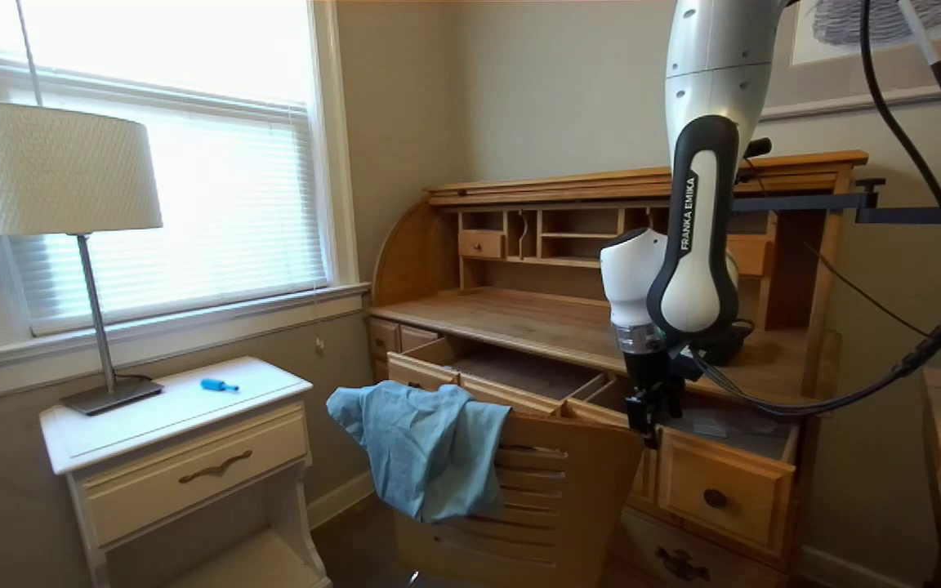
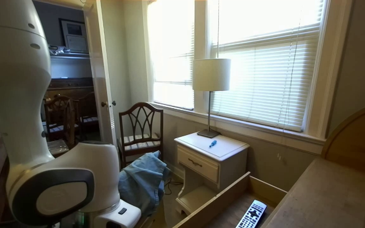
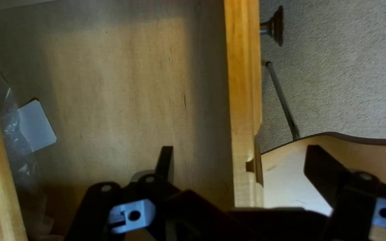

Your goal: Close the open topmost drawer on the right.

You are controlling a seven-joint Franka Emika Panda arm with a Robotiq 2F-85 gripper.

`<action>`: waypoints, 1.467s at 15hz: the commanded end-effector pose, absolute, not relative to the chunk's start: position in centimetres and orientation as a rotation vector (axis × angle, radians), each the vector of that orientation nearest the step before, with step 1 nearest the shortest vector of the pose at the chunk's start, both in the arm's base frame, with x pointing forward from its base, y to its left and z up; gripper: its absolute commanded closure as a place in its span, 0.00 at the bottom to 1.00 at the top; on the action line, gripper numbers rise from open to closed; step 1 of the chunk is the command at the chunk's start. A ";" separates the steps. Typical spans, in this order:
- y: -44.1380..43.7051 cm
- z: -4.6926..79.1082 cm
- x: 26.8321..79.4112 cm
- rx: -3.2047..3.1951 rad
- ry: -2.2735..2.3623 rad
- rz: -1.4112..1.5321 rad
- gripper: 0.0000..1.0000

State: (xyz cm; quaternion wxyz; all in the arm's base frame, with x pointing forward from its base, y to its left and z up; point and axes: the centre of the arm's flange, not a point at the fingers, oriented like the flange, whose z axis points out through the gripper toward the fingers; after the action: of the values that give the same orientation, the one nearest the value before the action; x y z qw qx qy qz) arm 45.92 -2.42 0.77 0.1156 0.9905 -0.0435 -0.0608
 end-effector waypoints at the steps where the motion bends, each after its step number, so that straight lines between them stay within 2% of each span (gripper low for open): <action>1: -1.6 -0.5 46.7 2.935 -0.053 -0.134 0.00; 18: -8.2 -1.4 42.4 3.022 -0.246 -0.073 0.00; 19: -8.2 -1.4 42.4 3.023 -0.245 -0.071 0.09; 20: -8.1 -1.4 42.7 3.021 -0.219 -0.062 0.05; 22: -7.6 -1.3 43.3 3.030 -0.122 -0.038 0.25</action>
State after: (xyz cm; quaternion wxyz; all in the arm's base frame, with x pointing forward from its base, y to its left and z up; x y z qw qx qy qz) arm 43.47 -7.36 -0.94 0.0575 0.9956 -0.0703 -0.0209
